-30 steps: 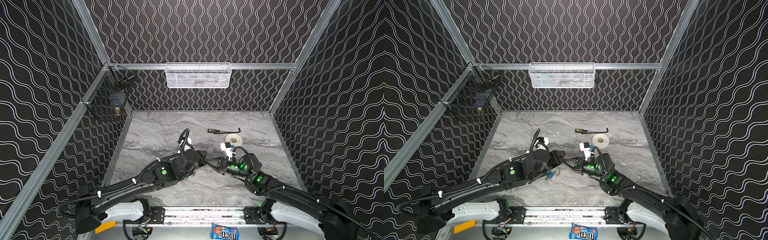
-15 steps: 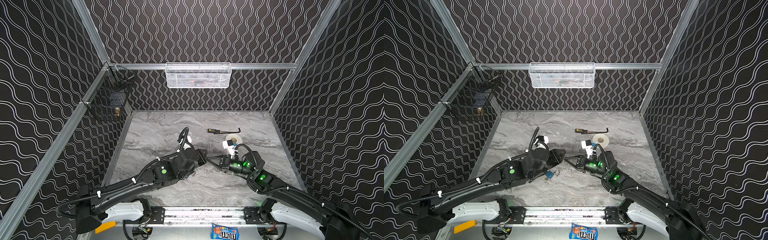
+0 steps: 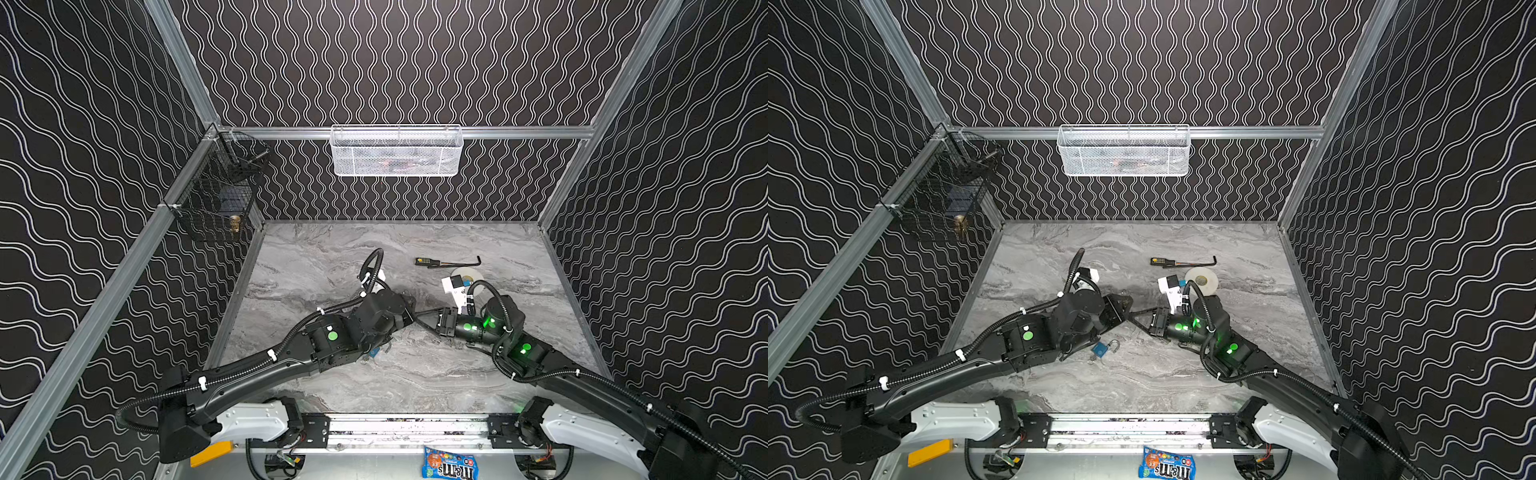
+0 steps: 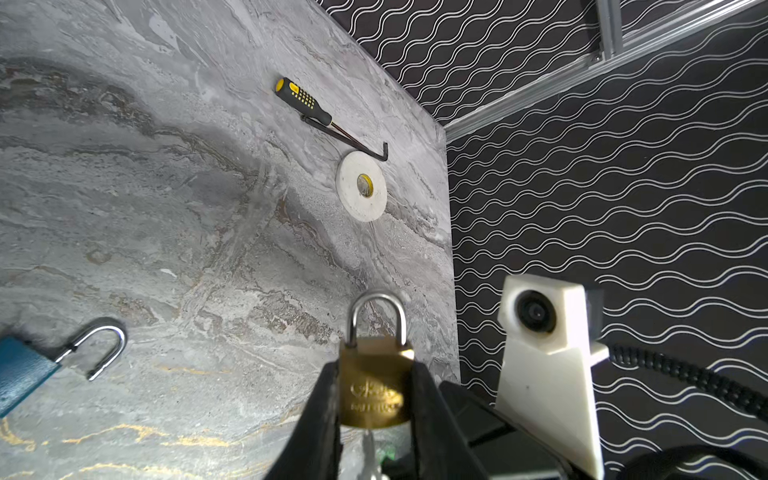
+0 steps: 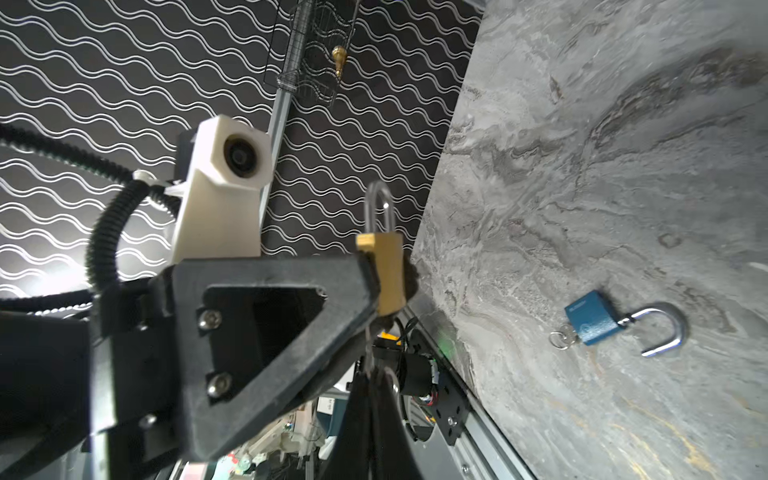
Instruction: Unlock with the key
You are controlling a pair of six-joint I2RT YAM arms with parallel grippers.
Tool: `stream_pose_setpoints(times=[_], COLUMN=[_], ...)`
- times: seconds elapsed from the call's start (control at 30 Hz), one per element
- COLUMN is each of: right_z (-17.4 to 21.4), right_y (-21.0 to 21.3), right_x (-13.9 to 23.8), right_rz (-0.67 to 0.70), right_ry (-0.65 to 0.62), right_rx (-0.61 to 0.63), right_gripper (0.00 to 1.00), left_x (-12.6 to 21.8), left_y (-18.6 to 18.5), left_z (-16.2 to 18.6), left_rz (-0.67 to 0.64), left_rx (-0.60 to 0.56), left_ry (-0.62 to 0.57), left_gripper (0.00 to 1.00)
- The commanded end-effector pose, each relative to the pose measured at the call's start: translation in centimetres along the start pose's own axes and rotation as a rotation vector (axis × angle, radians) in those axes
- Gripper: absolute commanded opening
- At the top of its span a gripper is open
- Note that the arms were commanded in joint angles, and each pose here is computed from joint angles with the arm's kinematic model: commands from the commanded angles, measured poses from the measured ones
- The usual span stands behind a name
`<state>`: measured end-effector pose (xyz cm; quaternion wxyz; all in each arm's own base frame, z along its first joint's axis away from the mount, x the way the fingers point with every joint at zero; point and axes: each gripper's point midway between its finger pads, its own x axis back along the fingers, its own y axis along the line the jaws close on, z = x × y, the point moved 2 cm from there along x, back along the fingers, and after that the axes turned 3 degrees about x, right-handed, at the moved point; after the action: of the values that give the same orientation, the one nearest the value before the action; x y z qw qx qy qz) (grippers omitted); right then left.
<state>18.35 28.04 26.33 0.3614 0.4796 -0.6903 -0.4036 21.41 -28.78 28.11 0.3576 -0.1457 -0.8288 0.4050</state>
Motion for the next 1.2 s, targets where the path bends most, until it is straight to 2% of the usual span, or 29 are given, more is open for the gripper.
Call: stream_pose_setpoints(times=[0.0, 0.57, 1.17], right_z=[0.0, 0.2, -0.8], right_y=[-0.2, -0.5, -0.1], right_x=[0.0, -0.2, 0.3], right_rz=[0.027, 0.036, 0.003], right_ry=[0.006, 0.019, -0.051], right_rx=[0.035, 0.034, 0.009], right_gripper=[0.00, 0.00, 0.00], left_x=[0.2, -0.2, -0.1], left_y=[0.4, 0.2, 0.5], left_z=[-0.5, -0.7, -0.7], left_rz=[-0.017, -0.031, -0.037], left_rx=[0.019, -0.001, -0.008], left_ry=[-0.028, -0.030, -0.024], left_gripper=[0.00, 0.00, 0.00])
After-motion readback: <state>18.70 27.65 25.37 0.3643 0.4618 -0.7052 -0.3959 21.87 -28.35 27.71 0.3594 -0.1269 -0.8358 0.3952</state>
